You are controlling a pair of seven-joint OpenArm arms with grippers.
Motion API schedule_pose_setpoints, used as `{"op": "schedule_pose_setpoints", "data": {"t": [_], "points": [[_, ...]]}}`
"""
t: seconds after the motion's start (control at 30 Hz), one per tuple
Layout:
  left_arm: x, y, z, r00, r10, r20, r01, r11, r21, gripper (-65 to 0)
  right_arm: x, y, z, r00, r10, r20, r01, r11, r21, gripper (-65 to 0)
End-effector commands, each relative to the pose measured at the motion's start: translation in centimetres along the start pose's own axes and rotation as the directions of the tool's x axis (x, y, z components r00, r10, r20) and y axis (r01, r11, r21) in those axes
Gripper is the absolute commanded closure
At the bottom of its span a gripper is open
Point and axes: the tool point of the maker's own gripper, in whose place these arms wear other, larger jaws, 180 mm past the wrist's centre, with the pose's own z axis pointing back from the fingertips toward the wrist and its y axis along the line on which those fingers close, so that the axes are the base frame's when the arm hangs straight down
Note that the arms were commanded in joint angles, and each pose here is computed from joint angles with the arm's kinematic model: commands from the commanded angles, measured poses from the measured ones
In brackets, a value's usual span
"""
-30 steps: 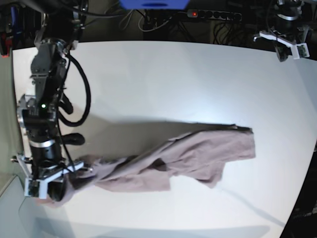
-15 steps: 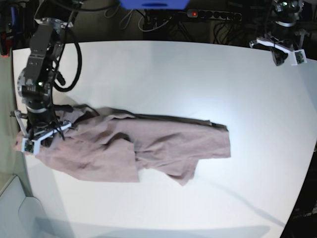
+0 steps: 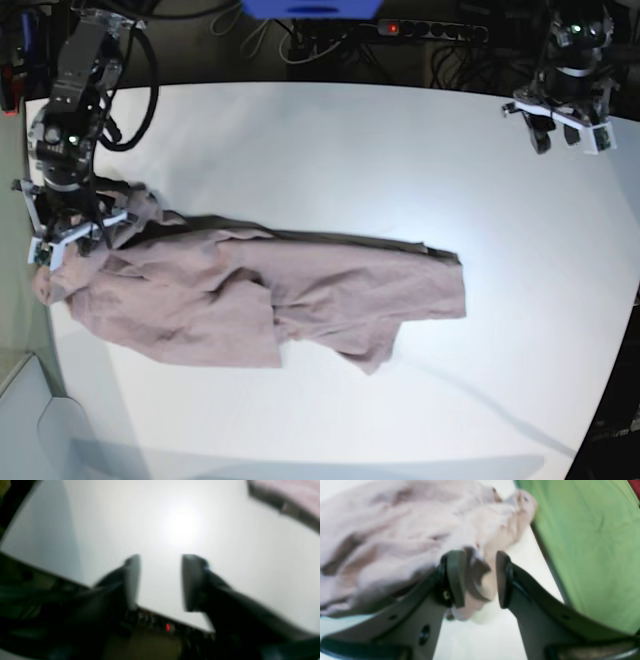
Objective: Layout the t-shirt on the table in an organized manner, then fold the t-shirt properly
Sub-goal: 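Drag the grasped shirt end with the right gripper away from the shirt body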
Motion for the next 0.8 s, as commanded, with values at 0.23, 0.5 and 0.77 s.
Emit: {"op": "schedule_pose_setpoints", "data": {"t": [0.23,0.5,0.77], "points": [[6.6,-1.6,-2.1,0.981,0.165,0.1,-0.155,0.983,-0.103,-38.4,-1.2,-0.6,0.8,1.0,0.03,-0.007,-0.03,1.0,-0.006,-21.3],[10.0,-3.2,-6.5,0.965,0.246,0.093,-0.231,0.961,-0.152,-38.4,-3.8,-0.3,1.6,0.998,0.024,-0.065,-0.024,1.0,0.0,-21.1],[12.9,-3.5,-12.8,0.93,0.364,0.055,-0.351,0.922,-0.166,-38.4,-6.2,0.0,2.4,0.992,0.013,-0.122,-0.012,1.0,0.004,-21.1]]}}
